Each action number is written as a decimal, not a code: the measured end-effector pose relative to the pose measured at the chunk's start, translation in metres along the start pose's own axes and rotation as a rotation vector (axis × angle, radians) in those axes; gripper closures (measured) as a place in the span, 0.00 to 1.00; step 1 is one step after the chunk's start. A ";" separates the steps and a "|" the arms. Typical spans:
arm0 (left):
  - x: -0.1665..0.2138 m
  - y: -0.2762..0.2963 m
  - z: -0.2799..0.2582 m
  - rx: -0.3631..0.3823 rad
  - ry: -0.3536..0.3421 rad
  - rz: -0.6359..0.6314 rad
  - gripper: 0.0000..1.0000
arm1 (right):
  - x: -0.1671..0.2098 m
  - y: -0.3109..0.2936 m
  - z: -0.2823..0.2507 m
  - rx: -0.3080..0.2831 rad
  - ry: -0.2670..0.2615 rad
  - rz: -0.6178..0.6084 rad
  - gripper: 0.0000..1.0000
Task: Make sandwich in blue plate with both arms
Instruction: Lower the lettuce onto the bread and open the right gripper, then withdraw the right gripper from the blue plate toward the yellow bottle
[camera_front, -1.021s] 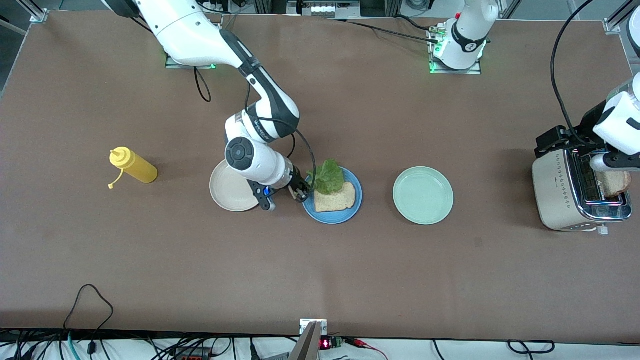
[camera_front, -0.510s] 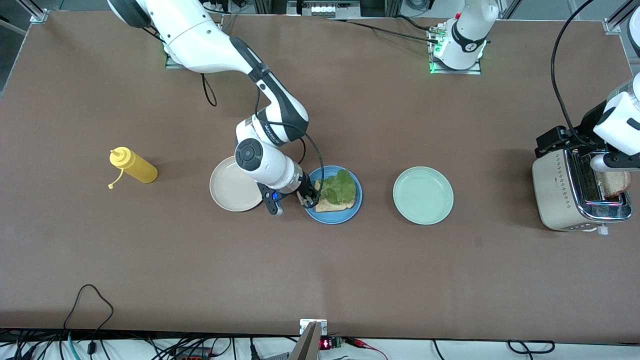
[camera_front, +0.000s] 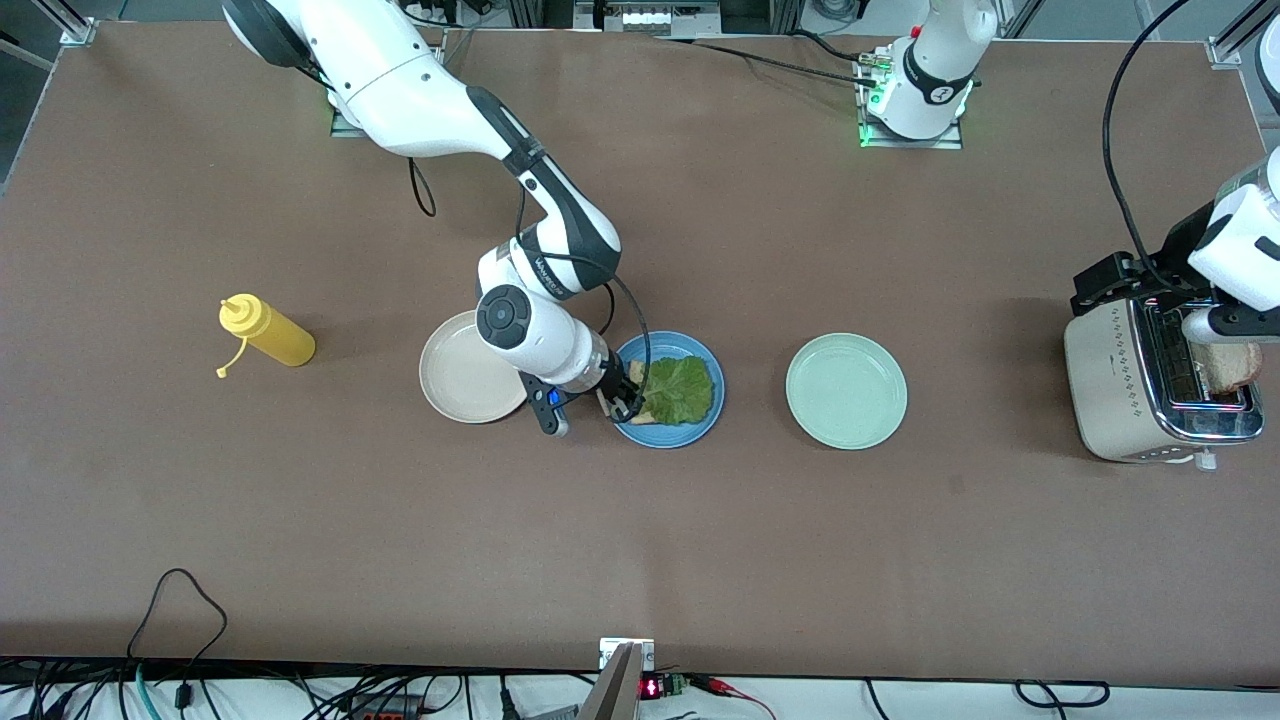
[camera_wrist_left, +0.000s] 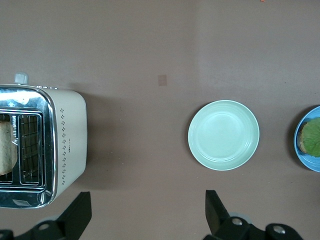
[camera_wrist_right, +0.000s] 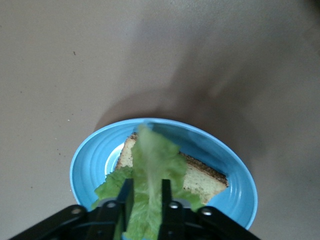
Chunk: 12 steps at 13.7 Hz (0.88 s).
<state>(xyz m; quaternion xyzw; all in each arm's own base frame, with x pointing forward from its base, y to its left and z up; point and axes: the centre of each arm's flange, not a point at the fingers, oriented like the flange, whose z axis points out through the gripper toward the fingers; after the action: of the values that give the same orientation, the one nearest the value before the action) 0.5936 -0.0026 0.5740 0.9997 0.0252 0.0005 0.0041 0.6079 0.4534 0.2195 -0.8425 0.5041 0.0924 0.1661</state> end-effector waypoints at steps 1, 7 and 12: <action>0.000 0.000 0.000 0.000 0.000 0.000 0.00 | -0.001 0.000 0.000 -0.001 0.000 -0.001 0.56; 0.000 -0.001 0.000 0.000 -0.002 -0.002 0.00 | 0.000 -0.007 -0.012 0.008 0.000 -0.011 0.00; -0.001 0.009 0.000 -0.001 -0.003 0.014 0.00 | 0.006 -0.022 -0.083 -0.025 -0.017 -0.204 0.00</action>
<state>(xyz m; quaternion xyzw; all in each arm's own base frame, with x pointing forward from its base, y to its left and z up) 0.5927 -0.0116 0.5746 0.9998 0.0182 -0.0008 0.0046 0.6286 0.4273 0.2985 -0.8907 0.4128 0.0885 0.1686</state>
